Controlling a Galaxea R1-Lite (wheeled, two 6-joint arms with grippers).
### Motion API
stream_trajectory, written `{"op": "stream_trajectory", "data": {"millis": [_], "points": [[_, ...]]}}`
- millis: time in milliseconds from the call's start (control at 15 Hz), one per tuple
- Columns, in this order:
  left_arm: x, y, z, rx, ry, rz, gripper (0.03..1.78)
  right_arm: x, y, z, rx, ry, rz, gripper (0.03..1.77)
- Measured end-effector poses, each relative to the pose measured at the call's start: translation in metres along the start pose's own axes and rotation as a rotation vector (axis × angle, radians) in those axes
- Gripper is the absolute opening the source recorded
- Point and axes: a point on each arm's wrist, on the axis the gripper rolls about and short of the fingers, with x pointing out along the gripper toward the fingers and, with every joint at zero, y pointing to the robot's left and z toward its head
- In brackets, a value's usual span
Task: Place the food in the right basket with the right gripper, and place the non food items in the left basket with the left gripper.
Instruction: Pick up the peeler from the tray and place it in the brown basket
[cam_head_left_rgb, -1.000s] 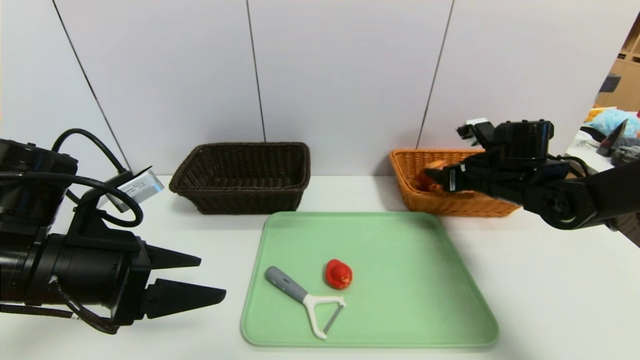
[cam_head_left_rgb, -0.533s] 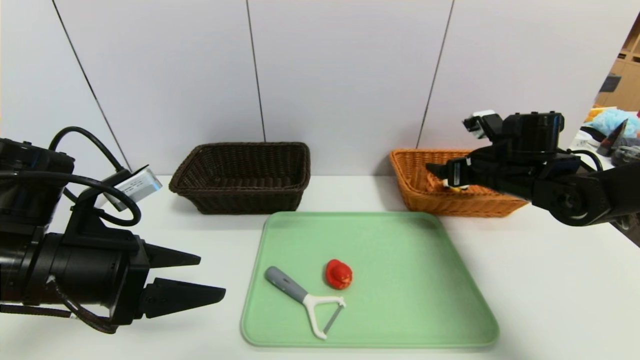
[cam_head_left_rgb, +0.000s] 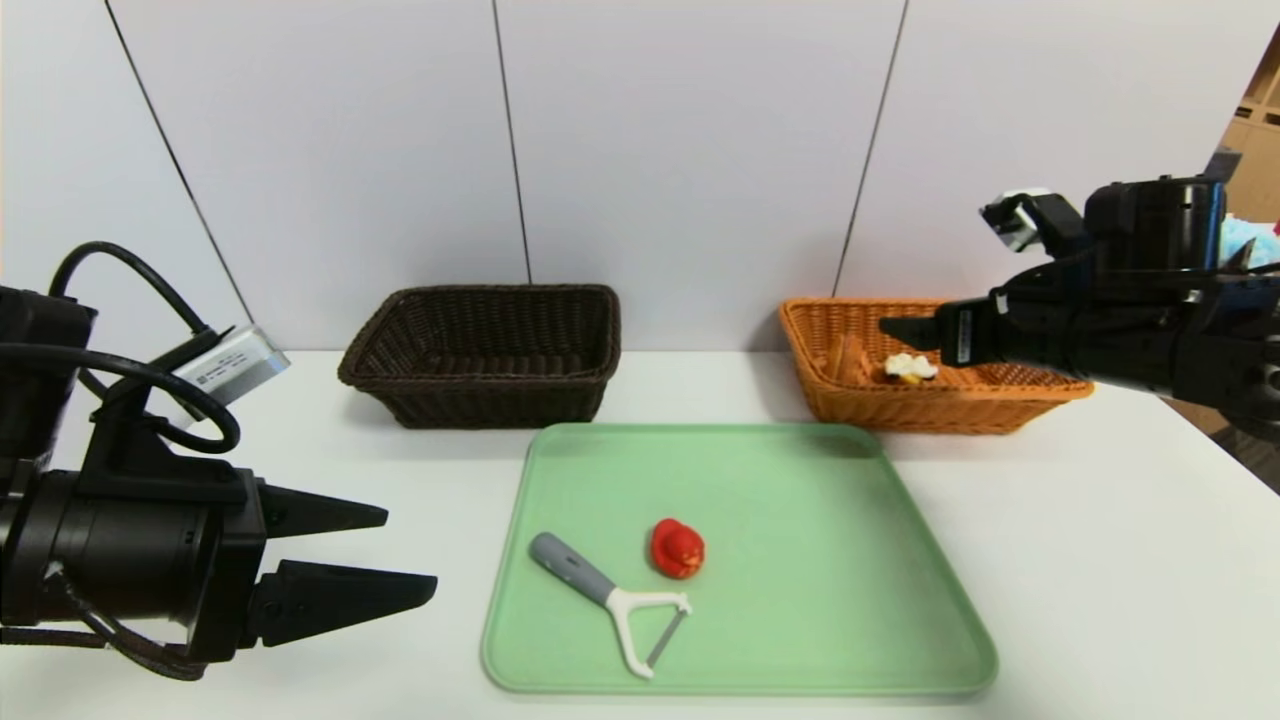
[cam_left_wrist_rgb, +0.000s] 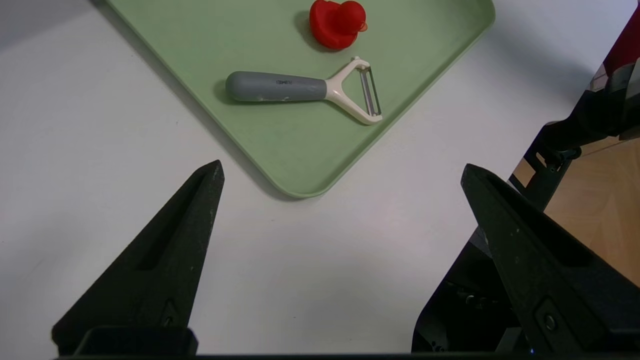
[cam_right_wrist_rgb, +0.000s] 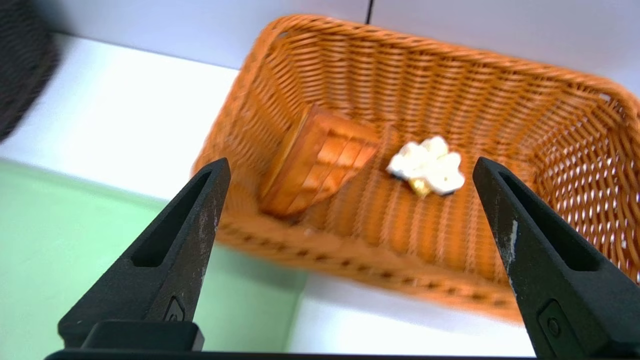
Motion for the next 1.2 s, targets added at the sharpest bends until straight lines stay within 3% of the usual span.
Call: {"op": "stream_trajectory", "data": {"millis": [333,667,1000,1200], "points": [[-0.008,-0.006,0.001,-0.014,-0.029,0.006,1.69,-0.057,0.014,-0.004,0.005,0.042,0.114,1.69],[-0.011,-0.008,0.003,-0.058,-0.050,0.004,1.69,-0.105,0.037,-0.028,-0.011,0.140,0.373,1.69],[-0.011,-0.008,0.007,-0.052,-0.080,-0.001,1.69,-0.121,0.066,-0.059,-0.065,0.228,0.559,1.69],[-0.006,-0.008,0.011,-0.020,-0.100,-0.021,1.69,-0.123,0.075,-0.072,-0.089,0.271,0.604,1.69]]}}
